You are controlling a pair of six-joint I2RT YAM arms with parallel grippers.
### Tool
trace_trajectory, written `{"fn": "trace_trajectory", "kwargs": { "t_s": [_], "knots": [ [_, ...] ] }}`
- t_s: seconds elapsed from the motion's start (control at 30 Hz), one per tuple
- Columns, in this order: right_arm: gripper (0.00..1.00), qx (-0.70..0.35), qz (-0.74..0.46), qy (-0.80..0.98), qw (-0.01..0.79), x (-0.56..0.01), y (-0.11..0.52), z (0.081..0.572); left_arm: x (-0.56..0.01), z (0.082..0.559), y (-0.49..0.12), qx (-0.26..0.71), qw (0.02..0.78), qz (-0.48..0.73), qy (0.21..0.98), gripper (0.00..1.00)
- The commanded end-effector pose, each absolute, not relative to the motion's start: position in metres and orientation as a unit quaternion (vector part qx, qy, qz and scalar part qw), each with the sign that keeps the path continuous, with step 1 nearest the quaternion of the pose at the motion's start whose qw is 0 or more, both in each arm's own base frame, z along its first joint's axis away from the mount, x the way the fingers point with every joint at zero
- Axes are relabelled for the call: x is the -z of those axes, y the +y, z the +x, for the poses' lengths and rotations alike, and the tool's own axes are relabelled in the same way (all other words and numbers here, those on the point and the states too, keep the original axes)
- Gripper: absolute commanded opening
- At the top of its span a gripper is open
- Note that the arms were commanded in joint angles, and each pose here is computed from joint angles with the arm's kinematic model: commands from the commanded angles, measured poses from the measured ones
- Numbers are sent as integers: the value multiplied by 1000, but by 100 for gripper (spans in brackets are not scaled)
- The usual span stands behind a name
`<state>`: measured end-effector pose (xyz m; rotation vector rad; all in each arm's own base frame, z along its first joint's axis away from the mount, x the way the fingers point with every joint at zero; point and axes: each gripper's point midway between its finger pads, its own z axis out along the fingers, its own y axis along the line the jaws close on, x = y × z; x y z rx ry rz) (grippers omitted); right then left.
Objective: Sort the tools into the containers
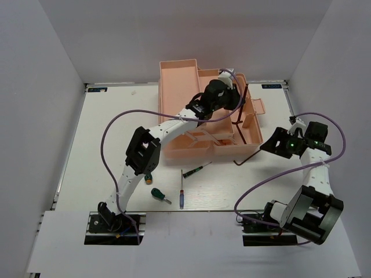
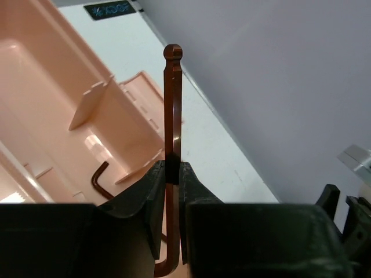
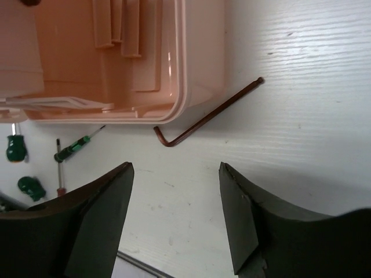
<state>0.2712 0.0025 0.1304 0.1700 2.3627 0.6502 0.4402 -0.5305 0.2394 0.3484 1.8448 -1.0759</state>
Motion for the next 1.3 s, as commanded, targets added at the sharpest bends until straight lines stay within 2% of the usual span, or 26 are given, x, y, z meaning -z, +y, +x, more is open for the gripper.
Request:
{"fn": "trace_trajectory", "kwargs": {
  "t_s": [0.0, 0.03, 0.07, 0.1, 0.23, 0.37, 0.43, 0.47, 0.5, 0.53, 0.57, 0.6, 0.63, 0.7, 0.73, 0.77, 0.8, 0.83, 0.9, 0.97, 1.0, 1.1, 1.27],
  "knots": [
    [67, -298, 39, 897, 325, -136, 18, 266, -253, 445, -528, 446, 471, 137, 749, 21],
    [67, -306, 42, 899, 312, -132, 20, 267, -253, 449, -523, 444, 473, 134, 749, 46],
    [63, -310, 45, 900, 304, -131, 21, 265, -247, 447, -524, 443, 464, 138, 754, 55],
    [63, -306, 48, 902, 300, -130, 20, 266, -247, 445, -525, 446, 462, 141, 754, 64],
    [58, -260, 58, 924, 276, -109, 10, 263, -265, 443, -524, 465, 464, 152, 739, 72],
    [58, -227, 35, 933, 278, -101, 2, 267, -312, 428, -519, 486, 483, 179, 706, 73],
    [63, -232, -29, 924, 304, -104, 5, 271, -315, 418, -509, 475, 487, 197, 706, 73],
    [63, -239, -57, 918, 311, -106, 7, 271, -322, 406, -506, 475, 488, 212, 701, 70],
    [65, -249, -120, 902, 330, -109, 13, 272, -362, 392, -488, 474, 517, 219, 678, 66],
    [65, -257, -175, 889, 337, -113, 18, 268, -341, 380, -480, 444, 511, 242, 696, 58],
    [65, -258, -233, 869, 353, -114, 21, 268, -342, 375, -467, 427, 516, 242, 702, 31],
    [63, -273, -260, 859, 347, -113, 26, 260, -376, 353, -447, 428, 534, 243, 687, 15],
    [59, -259, -361, 820, 361, -113, 28, 254, -337, 343, -429, 397, 509, 250, 722, 6],
    [54, -296, -414, 782, 358, -117, 43, 237, -323, 332, -392, 348, 513, 238, 747, 3],
    [53, -321, -440, 766, 343, -119, 51, 222, -306, 312, -364, 328, 505, 237, 762, 8],
    [51, -293, -537, 700, 367, -117, 51, 222, -287, 306, -341, 290, 495, 232, 786, 18],
    [51, -290, -556, 686, 369, -114, 52, 219, -248, 293, -321, 261, 466, 233, 813, 43],
    [51, -280, -589, 661, 371, -110, 53, 221, -238, 284, -308, 247, 456, 232, 823, 55],
    [52, -258, -622, 638, 374, -99, 53, 223, -206, 258, -274, 211, 418, 242, 850, 67],
    [54, -210, -654, 611, 394, -97, 53, 240, -186, 242, -254, 190, 393, 245, 866, 68],
    [56, -212, -658, 615, 378, -84, 55, 233, -164, 231, -243, 182, 375, 244, 876, 70],
    [58, -136, -697, 590, 384, -68, 50, 251, -149, 210, -222, 188, 379, 238, 874, 70],
    [58, -91, -719, 583, 366, -50, 47, 266, -151, 194, -207, 199, 392, 242, 865, 71]
  ]
}}
